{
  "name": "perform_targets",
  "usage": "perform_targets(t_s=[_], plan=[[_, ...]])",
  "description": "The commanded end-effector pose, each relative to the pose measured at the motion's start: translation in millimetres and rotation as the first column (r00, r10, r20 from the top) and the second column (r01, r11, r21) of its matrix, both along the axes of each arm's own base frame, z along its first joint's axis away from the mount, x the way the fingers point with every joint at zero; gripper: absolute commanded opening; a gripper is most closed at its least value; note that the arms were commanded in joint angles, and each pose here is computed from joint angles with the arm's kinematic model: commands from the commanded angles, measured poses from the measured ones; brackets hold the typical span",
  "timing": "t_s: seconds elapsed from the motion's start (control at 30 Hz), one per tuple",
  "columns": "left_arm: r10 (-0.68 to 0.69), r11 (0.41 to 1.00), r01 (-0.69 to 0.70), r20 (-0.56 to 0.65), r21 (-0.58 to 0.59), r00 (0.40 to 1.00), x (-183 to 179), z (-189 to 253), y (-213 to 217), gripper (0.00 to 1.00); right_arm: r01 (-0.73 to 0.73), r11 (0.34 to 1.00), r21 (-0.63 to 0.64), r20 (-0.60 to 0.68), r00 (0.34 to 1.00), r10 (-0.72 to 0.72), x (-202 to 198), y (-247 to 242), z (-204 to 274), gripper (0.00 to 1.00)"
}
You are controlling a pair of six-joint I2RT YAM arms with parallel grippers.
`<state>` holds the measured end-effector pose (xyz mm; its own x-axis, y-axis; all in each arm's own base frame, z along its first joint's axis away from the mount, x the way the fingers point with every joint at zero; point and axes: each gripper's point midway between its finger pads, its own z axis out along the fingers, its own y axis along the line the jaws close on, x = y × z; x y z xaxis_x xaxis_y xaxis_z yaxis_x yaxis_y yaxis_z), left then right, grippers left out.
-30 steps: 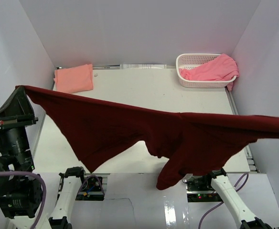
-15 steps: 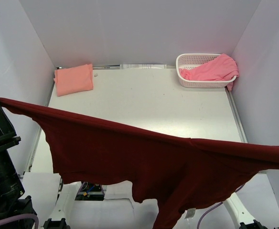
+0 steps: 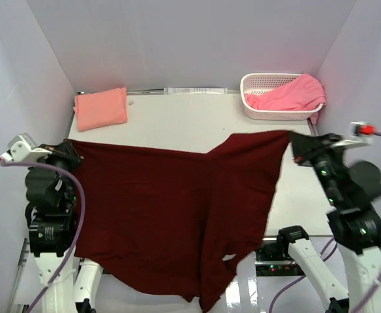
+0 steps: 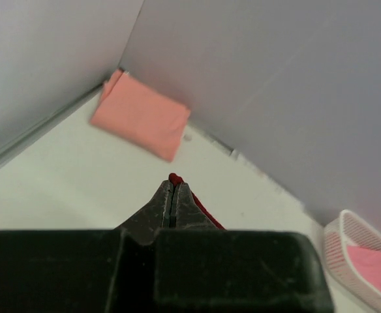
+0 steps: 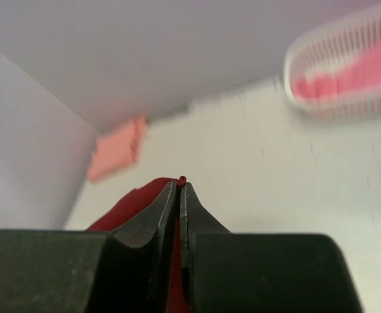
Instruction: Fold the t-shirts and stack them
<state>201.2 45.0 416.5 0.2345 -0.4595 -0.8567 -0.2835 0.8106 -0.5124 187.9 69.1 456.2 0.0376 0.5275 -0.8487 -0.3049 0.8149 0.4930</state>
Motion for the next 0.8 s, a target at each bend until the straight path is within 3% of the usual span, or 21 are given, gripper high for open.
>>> perform_targets(t_s=[0.0, 0.1, 0.27, 0.37, 0.5, 0.63, 0.77], plan=[[0.091, 0.996, -0.092, -0.135, 0.001, 0.987, 6, -38, 16, 0.00, -0.041, 0.998, 0.050, -0.327, 0.943, 0.055, 8, 15, -94, 0.08], [0.089, 0.995, -0.096, -0.262, -0.015, 0.961, 24, -84, 15, 0.00, -0.085, 0.996, 0.006, -0.536, 0.841, 0.075, 30, 29, -171, 0.08], [0.041, 0.994, -0.085, -0.462, -0.074, 0.886, 69, -180, 6, 0.00, -0.198, 0.980, -0.023, -0.625, 0.768, 0.141, 68, 54, -208, 0.08], [0.013, 0.992, -0.075, -0.515, -0.100, 0.857, 92, -208, 1, 0.00, -0.266, 0.962, -0.065, -0.702, 0.697, 0.146, 102, 67, -229, 0.08], [0.014, 0.989, -0.099, -0.609, -0.107, 0.793, 123, -249, 1, 0.00, -0.307, 0.944, -0.119, -0.718, 0.683, 0.132, 138, 74, -233, 0.08], [0.043, 0.991, -0.115, -0.634, -0.073, 0.772, 154, -258, 7, 0.00, -0.312, 0.933, -0.181, -0.701, 0.706, 0.100, 179, 78, -227, 0.08], [0.036, 0.995, -0.088, -0.649, -0.047, 0.760, 186, -262, 8, 0.00, -0.345, 0.910, -0.231, -0.740, 0.669, 0.066, 221, 84, -249, 0.08]])
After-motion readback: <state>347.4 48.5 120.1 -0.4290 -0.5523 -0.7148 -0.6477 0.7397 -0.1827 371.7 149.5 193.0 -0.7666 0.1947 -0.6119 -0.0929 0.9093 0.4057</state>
